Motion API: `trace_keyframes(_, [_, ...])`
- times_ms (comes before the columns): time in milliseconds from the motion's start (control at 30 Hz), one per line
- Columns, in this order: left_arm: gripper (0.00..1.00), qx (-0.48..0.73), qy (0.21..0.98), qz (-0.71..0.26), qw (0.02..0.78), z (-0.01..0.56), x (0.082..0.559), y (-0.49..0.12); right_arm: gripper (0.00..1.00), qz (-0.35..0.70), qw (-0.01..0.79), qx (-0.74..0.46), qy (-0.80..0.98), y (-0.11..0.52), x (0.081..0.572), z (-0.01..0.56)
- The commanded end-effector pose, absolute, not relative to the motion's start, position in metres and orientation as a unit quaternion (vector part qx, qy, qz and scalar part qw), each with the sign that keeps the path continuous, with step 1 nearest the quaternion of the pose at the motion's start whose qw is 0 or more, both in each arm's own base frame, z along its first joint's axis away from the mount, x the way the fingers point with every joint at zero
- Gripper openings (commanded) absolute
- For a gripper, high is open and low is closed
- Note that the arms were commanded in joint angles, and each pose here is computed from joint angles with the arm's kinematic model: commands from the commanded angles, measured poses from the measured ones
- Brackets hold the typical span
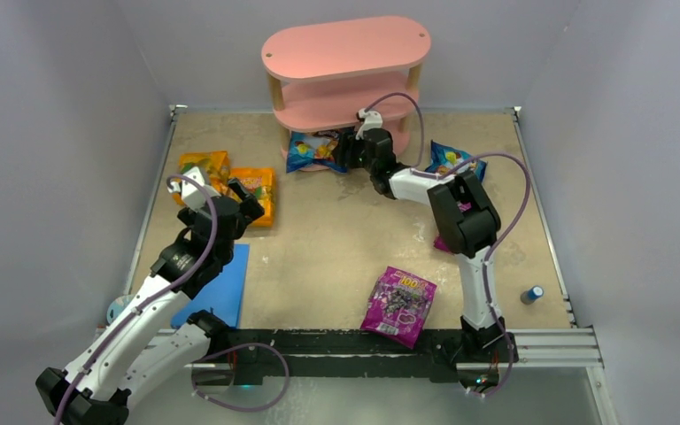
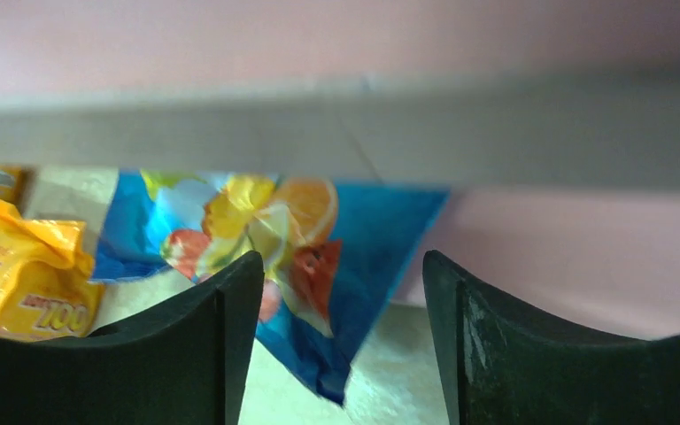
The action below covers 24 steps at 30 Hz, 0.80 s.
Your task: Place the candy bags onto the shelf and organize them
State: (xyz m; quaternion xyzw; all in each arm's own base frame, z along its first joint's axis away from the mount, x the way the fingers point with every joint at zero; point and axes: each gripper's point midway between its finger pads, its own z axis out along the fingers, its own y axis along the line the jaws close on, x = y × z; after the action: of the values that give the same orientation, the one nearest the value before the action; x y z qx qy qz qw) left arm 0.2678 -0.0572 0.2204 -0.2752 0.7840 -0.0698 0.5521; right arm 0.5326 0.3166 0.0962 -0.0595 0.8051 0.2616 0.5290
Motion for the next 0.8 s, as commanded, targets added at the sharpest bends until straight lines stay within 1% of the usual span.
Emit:
trace_keyframes(0, [0.99, -0.28, 0.773, -0.087, 0.562, 0.235, 0.27, -0.059, 0.74, 0.195, 0.582, -0.046, 0.788, 0.281, 0.526, 0.156])
trace_keyframes(67, [0.99, -0.28, 0.773, -0.089, 0.562, 0.235, 0.27, -0.06, 0.84, 0.168, 0.59, -0.033, 0.789, 0.261, 0.516, 0.167])
trace_keyframes(133, [0.99, -0.278, 0.772, -0.093, 0.563, 0.236, 0.271, -0.062, 0.98, 0.145, 0.596, -0.014, 0.79, 0.236, 0.5, 0.177])
trace_keyframes(267, [0.99, -0.271, 0.774, -0.098, 0.564, 0.235, 0.274, -0.065, 0.99, 0.098, 0.6, 0.071, 0.791, 0.17, 0.474, 0.189])
trace_keyframes(333, [0.99, -0.267, 0.775, -0.1, 0.564, 0.236, 0.275, -0.068, 0.99, 0.087, 0.592, 0.103, 0.795, 0.132, 0.466, 0.188])
trace_keyframes(400, [0.99, -0.261, 0.777, -0.104, 0.563, 0.235, 0.277, -0.071, 0.99, 0.073, 0.577, 0.156, 0.798, 0.078, 0.464, 0.184])
trace_keyframes(500, [0.99, -0.255, 0.78, -0.107, 0.562, 0.233, 0.28, -0.075, 0.99, 0.054, 0.558, 0.22, 0.798, 0.021, 0.452, 0.178])
trace_keyframes(633, [0.99, -0.253, 0.783, -0.107, 0.557, 0.23, 0.281, -0.076, 0.99, 0.046, 0.539, 0.28, 0.793, -0.032, 0.439, 0.163])
trace_keyframes(767, [0.99, -0.248, 0.784, -0.111, 0.558, 0.232, 0.281, -0.078, 0.98, 0.066, 0.528, 0.274, 0.801, -0.055, 0.444, 0.146])
